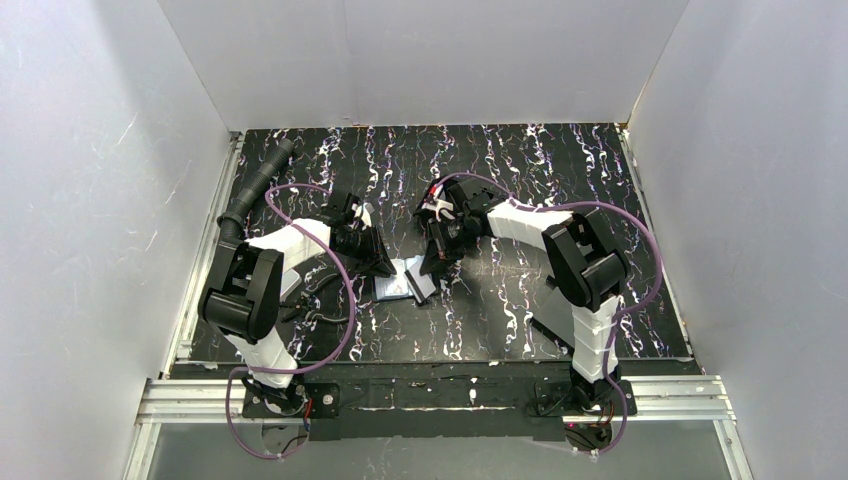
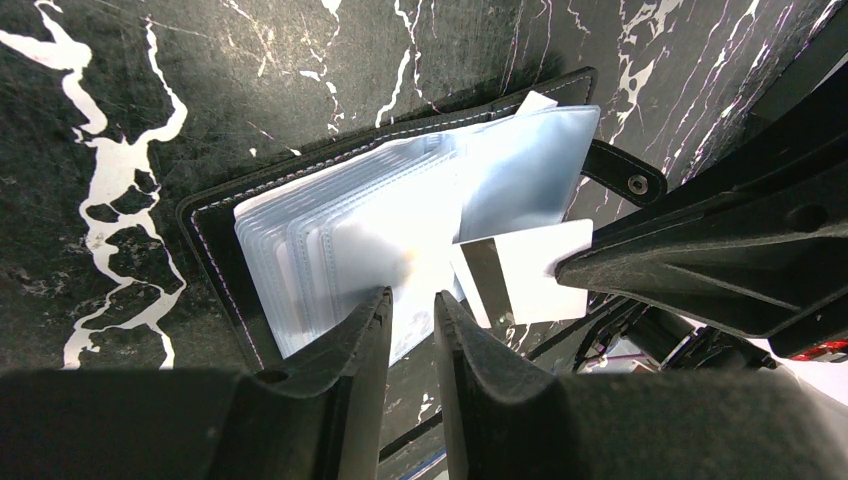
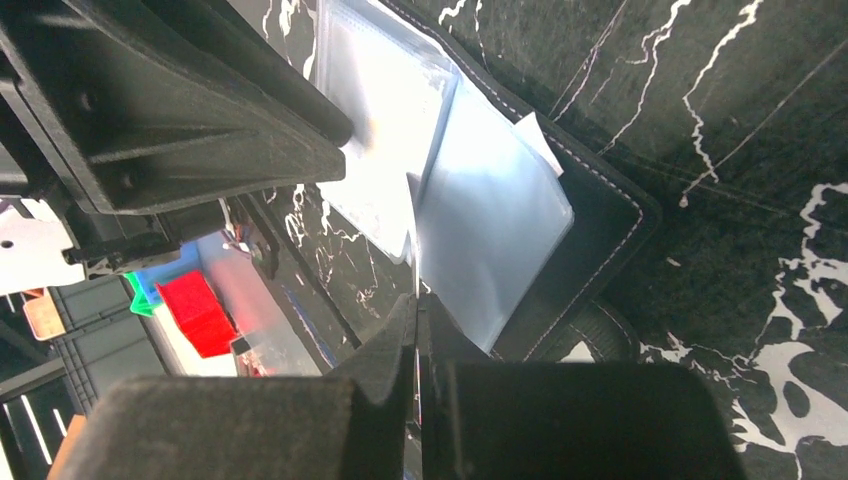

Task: Put the credit cards into the card holder
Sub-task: Insert the credit card into the card holder.

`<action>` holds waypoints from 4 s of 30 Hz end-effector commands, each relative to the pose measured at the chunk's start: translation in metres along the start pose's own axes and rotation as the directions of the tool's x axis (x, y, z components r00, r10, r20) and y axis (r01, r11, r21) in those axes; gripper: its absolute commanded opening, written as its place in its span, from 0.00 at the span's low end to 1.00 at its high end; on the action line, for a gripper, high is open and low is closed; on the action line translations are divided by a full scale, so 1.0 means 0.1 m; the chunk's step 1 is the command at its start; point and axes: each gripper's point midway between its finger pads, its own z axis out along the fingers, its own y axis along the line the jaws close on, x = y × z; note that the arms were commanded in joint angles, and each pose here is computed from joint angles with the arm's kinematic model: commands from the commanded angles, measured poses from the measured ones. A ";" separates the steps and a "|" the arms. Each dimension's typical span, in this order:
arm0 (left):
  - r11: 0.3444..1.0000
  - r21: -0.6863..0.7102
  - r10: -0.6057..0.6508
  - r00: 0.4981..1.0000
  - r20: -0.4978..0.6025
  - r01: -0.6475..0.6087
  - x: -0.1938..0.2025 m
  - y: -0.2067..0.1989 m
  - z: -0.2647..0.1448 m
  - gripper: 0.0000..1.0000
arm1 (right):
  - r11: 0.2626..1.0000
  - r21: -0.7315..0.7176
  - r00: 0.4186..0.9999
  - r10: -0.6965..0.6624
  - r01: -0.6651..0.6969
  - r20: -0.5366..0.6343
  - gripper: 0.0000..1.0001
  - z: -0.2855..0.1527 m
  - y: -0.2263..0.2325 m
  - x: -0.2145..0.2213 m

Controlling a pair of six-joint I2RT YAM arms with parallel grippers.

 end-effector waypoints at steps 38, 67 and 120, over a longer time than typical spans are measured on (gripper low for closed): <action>0.990 -0.140 -0.035 0.998 -0.055 0.027 0.25 0.40 0.04 0.22 | 0.990 -0.108 0.928 0.121 -0.088 0.352 0.01 0.12 -0.10 -0.49; 0.991 -0.132 -0.035 0.998 -0.052 0.028 0.25 0.38 0.04 0.21 | 0.977 -0.128 0.861 0.211 -0.170 0.463 0.01 0.03 -0.15 -0.56; 0.994 -0.102 -0.030 0.999 0.012 0.031 0.08 0.27 -0.28 0.26 | 0.991 0.072 0.974 -0.127 0.115 0.186 0.44 0.39 -0.05 -0.23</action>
